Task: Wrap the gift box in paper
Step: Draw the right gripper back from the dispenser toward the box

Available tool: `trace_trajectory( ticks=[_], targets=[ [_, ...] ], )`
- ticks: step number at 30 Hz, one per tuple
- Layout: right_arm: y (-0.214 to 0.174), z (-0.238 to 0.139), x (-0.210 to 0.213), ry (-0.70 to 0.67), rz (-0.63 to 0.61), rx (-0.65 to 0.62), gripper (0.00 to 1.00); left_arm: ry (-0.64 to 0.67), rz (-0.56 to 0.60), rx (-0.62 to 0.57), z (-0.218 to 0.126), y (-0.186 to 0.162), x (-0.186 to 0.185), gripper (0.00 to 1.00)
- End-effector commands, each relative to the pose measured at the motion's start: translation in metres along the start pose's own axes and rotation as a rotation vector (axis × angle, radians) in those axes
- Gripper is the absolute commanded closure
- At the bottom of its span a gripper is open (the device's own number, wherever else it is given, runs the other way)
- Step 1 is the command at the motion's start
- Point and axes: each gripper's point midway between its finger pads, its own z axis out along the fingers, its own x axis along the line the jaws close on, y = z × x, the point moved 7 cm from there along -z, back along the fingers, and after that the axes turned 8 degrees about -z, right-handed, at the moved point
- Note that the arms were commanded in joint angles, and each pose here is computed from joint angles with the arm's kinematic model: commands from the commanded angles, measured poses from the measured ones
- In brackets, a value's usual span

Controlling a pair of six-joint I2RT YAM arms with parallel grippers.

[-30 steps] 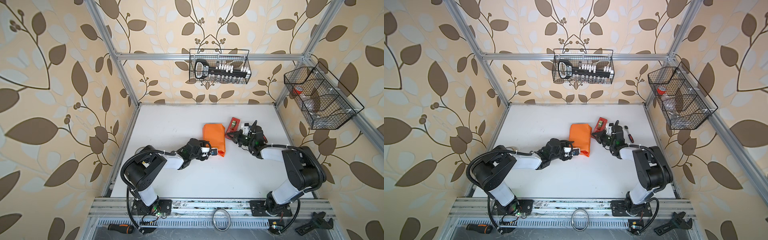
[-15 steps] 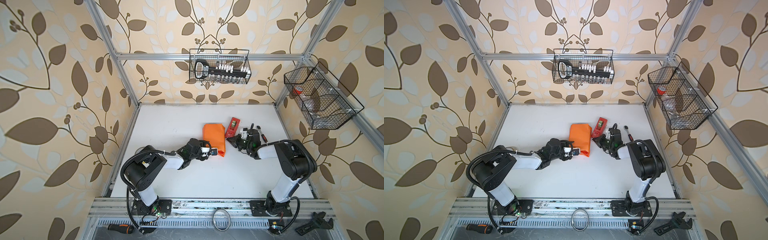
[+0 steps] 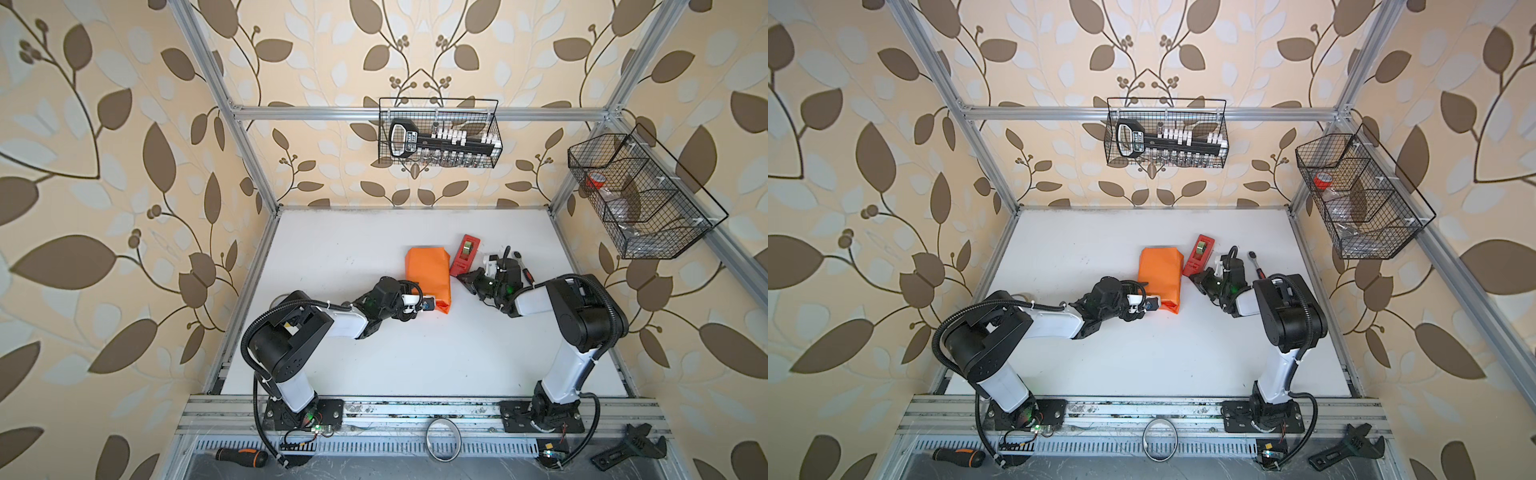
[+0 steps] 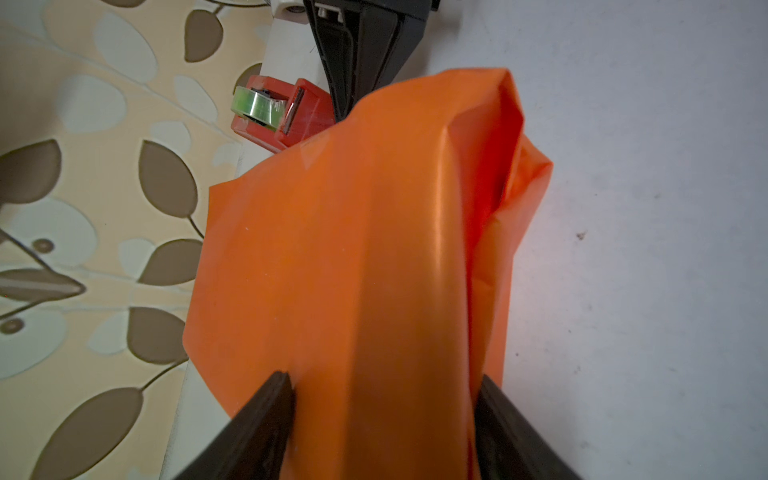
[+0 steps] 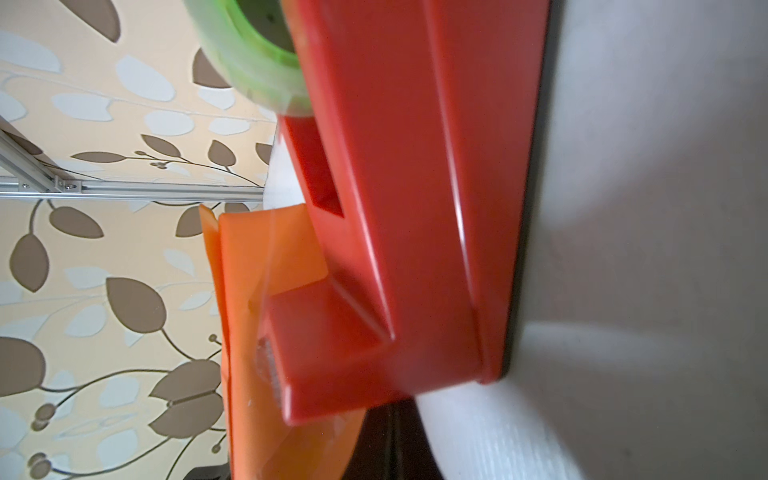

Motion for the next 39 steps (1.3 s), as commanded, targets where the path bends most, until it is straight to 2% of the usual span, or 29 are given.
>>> trace_trajectory(
  ticks=[1,10,19,25,30,35,39],
  targets=[
    [-0.018,0.000,-0.036,-0.133,0.069,0.064,1.00,-0.126,0.016,0.165,0.003,-0.036,-0.026,0.33],
    [-0.015,-0.005,-0.042,-0.151,0.067,0.061,1.00,-0.129,0.017,0.170,0.004,-0.037,-0.027,0.32],
    [-0.010,-0.032,-0.019,-0.104,0.011,0.031,1.00,-0.130,0.015,0.172,0.004,-0.037,-0.026,0.32],
    [-0.022,-0.066,0.009,0.010,-0.105,0.024,1.00,-0.130,0.015,0.173,0.005,-0.037,-0.026,0.32],
    [-0.044,-0.092,0.036,0.132,-0.247,0.032,1.00,-0.132,0.012,0.173,0.005,-0.037,-0.026,0.32],
    [-0.075,-0.100,0.065,0.230,-0.430,0.082,1.00,-0.133,0.011,0.176,0.006,-0.038,-0.027,0.32],
    [-0.097,-0.097,0.079,0.293,-0.491,0.109,1.00,-0.134,0.011,0.177,0.006,-0.038,-0.027,0.32]
  ],
)
